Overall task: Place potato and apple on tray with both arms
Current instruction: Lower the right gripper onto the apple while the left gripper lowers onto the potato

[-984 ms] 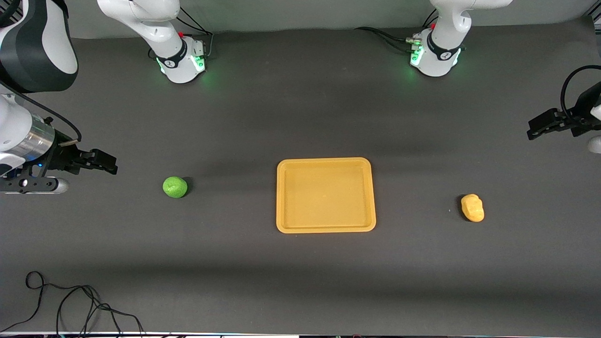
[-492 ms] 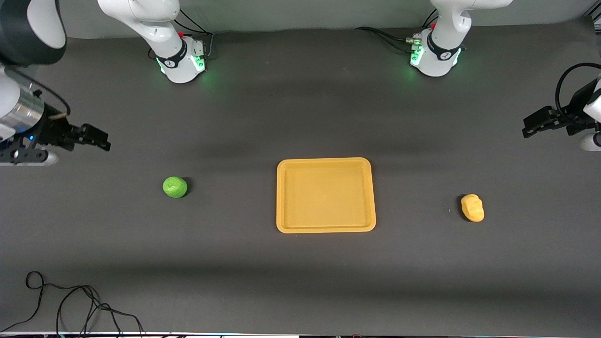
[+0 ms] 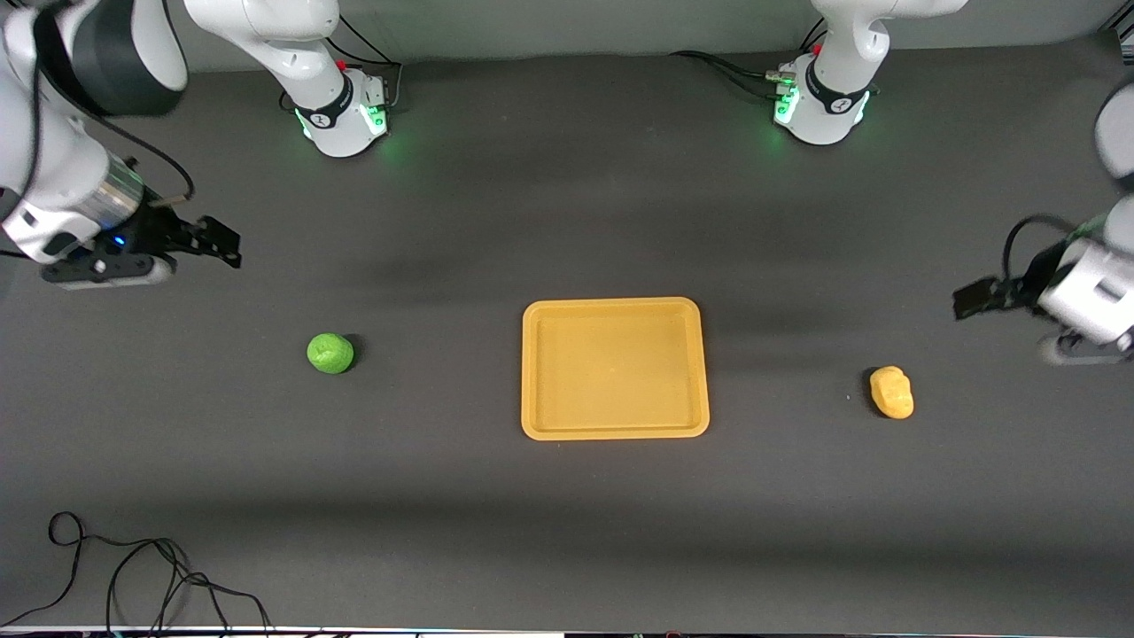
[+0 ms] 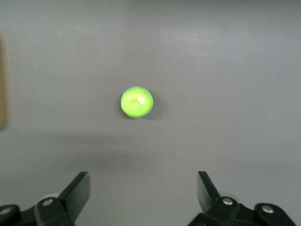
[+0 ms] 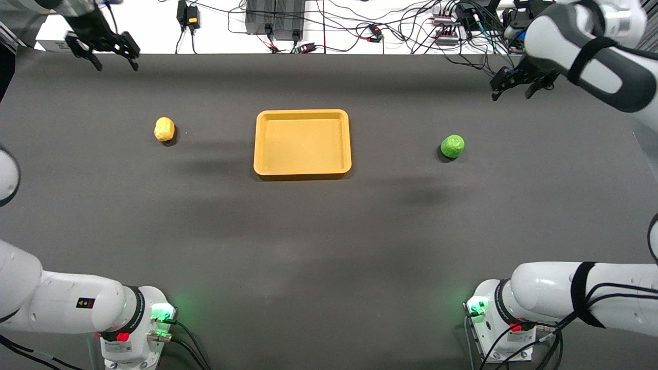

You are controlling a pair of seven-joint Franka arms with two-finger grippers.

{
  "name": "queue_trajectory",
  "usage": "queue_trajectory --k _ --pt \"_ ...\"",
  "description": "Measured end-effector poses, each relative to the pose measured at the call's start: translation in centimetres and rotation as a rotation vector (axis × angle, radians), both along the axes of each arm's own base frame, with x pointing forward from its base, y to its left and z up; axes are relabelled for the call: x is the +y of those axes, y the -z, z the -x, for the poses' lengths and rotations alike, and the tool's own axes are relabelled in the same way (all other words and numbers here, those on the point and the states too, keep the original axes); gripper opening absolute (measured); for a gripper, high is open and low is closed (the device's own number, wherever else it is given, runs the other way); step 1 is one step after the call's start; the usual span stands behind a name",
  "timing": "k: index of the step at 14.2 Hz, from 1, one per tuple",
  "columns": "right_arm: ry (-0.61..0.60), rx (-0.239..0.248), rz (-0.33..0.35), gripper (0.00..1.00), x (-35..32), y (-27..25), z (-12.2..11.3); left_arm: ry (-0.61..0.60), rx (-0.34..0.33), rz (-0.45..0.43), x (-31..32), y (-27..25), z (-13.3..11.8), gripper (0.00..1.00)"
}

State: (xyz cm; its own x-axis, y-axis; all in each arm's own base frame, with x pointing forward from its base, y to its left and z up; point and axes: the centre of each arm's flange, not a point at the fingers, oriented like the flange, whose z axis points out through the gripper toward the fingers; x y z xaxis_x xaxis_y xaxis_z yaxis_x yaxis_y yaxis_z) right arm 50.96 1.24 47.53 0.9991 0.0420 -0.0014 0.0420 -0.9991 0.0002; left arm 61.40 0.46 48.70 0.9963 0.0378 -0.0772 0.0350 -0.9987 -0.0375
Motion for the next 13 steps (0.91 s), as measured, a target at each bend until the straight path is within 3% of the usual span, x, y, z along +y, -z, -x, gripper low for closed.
queue_trajectory --k 3,6,9,13 --pt "0.023 -0.024 -0.043 1.0 -0.2 9.5 -1.8 0.002 0.027 -0.009 0.2 7.0 -2.5 1.0" --pt "0.032 0.025 -0.058 1.0 -0.3 17.5 -2.3 -0.003 0.045 -0.01 0.8 14.1 -4.3 1.0" --pt "0.035 0.041 -0.065 1.0 -0.2 20.4 -2.5 -0.037 0.056 0.004 2.7 19.0 -5.0 1.0" --pt "0.056 0.03 -0.073 1.0 0.0 22.8 -2.8 -0.029 0.057 0.009 2.9 21.2 -5.2 1.0"
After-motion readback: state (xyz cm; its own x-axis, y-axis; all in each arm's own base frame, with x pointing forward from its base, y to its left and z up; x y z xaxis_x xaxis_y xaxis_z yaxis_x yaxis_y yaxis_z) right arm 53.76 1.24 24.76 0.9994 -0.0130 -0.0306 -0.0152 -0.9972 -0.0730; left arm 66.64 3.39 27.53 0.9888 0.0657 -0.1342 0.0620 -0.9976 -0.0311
